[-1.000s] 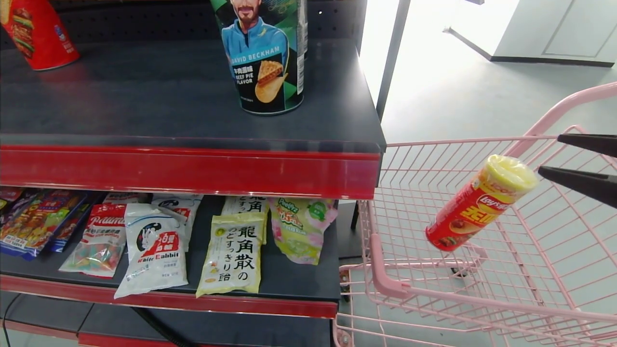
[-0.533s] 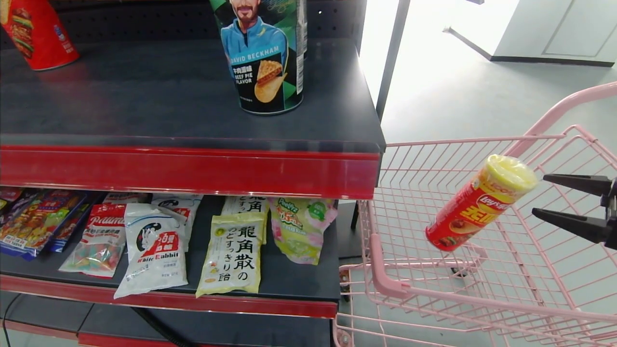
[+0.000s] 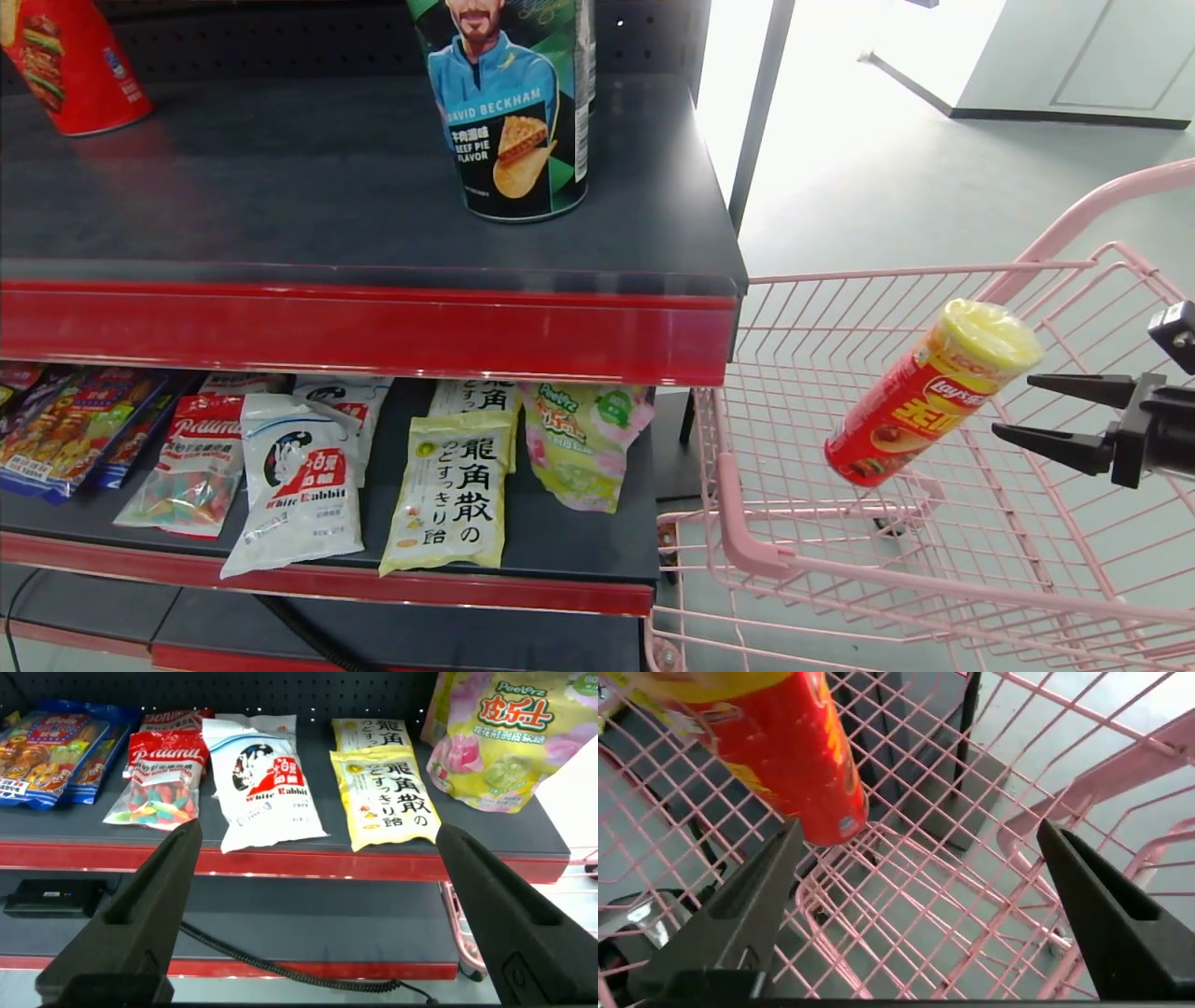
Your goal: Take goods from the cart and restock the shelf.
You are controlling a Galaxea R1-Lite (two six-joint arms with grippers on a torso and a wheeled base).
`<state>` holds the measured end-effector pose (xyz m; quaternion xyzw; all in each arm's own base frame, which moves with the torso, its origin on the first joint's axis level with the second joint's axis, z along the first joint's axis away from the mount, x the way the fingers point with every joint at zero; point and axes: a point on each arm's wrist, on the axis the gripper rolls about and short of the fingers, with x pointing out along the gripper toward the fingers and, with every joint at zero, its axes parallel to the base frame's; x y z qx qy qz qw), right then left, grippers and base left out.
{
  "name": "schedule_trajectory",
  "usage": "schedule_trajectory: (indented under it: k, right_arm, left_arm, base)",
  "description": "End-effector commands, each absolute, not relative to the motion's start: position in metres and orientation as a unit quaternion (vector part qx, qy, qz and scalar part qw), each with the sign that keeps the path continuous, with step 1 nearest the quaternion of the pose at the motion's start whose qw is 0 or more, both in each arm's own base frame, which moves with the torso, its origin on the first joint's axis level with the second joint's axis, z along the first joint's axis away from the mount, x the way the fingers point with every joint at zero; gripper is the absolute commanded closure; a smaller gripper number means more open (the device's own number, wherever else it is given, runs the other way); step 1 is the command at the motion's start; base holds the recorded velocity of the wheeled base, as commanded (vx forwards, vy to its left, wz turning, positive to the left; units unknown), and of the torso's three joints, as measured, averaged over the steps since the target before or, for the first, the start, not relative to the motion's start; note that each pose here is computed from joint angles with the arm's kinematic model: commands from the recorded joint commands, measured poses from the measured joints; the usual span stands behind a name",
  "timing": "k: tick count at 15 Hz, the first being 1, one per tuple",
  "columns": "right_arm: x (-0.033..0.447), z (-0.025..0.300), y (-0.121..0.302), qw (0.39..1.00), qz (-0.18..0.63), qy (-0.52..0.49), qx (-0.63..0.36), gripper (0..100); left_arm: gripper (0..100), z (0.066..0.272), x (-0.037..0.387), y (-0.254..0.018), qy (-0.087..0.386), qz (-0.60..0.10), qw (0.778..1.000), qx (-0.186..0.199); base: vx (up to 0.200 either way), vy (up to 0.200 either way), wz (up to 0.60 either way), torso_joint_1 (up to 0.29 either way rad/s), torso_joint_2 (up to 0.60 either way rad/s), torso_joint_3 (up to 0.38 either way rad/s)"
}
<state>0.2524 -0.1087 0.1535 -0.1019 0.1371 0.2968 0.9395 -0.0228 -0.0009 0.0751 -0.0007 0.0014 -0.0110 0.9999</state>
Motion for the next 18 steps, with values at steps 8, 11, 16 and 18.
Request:
schedule_trajectory:
  k: [8,11,16,18]
  right_arm:
    - [0.304,0.154,-0.095,0.907,0.399,0.094,-0.092,0]
    - [0.301,0.153,-0.089,0.898,0.423,0.090,-0.082,0]
    - [0.295,0.150,-0.100,0.903,0.412,0.101,-0.072,0]
    - [0.294,0.149,-0.103,0.904,0.408,0.102,-0.072,0]
  left_arm:
    - [0,0.075,-0.023,-0.001,0.002,-0.010,1.000,-0.001]
    - [0,0.075,-0.023,-0.001,0.002,-0.010,1.000,-0.001]
    - [0,0.075,-0.023,-0.001,0.002,-0.010,1.000,-0.001]
    - [0,0.075,-0.023,-0.001,0.002,-0.010,1.000,-0.001]
  base:
    - [0.000,0.000,0.00,0.000,0.00,0.000]
    - [0.000,0.000,0.00,0.000,0.00,0.000]
    - [0.000,0.000,0.00,0.000,0.00,0.000]
    - [0.000,0.000,0.00,0.000,0.00,0.000]
